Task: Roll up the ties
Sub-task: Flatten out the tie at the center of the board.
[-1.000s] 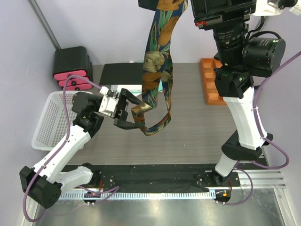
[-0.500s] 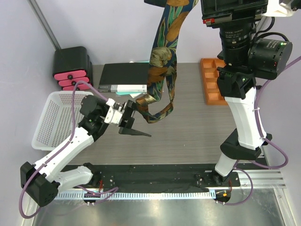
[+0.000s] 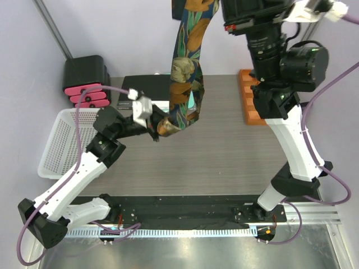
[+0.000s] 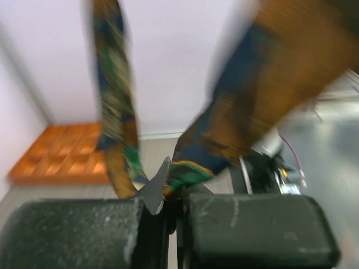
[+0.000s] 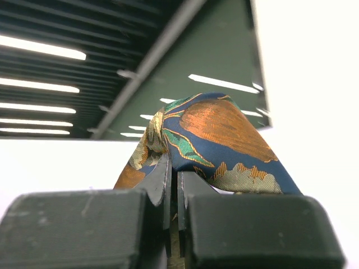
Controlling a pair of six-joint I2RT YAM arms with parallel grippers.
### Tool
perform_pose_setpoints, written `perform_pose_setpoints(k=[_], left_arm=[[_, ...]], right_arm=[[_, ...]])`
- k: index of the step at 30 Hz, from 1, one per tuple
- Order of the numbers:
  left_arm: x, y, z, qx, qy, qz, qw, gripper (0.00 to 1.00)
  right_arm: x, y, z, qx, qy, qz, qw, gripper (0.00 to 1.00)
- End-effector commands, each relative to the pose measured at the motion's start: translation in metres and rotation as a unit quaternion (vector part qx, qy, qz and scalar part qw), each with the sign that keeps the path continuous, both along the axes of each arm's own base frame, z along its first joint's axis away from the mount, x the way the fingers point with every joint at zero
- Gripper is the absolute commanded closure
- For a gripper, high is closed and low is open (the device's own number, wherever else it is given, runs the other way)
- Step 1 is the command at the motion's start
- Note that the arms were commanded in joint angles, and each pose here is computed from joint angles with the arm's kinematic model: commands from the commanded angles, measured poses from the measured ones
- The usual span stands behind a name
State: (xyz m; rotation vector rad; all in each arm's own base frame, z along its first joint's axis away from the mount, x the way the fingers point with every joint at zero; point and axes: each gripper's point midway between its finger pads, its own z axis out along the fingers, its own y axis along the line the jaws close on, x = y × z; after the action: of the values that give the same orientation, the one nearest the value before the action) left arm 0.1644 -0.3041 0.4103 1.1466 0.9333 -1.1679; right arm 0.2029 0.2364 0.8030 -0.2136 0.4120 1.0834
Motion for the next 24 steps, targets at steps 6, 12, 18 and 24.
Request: perform_pose_setpoints(k=[6,12,18,24], left_arm=[[0.125,0.139,0.010,-0.153,0.417,0.463,0.767,1.00],[0.144,0.222,-0.104,-0.157,0.534,0.615,0.560,1.00],[0.133,0.264,-0.173,-0.126,0.552,0.686,0.457,1.00],[0.131,0.244,-0.179,-0.132,0.602,0.640,0.459,1.00]], right_arm=[[0.095,-0.072,-0.101,-0.011,0.172,-0.257,0.951,0.99],[0.091,-0.111,-0.096,0.012,0.183,-0.305,0.935,0.99],[0.081,-0.141,-0.076,0.036,0.176,-0.369,0.912,0.99],[0.077,-0.129,-0.080,0.020,0.160,-0.347,0.924,0.99]])
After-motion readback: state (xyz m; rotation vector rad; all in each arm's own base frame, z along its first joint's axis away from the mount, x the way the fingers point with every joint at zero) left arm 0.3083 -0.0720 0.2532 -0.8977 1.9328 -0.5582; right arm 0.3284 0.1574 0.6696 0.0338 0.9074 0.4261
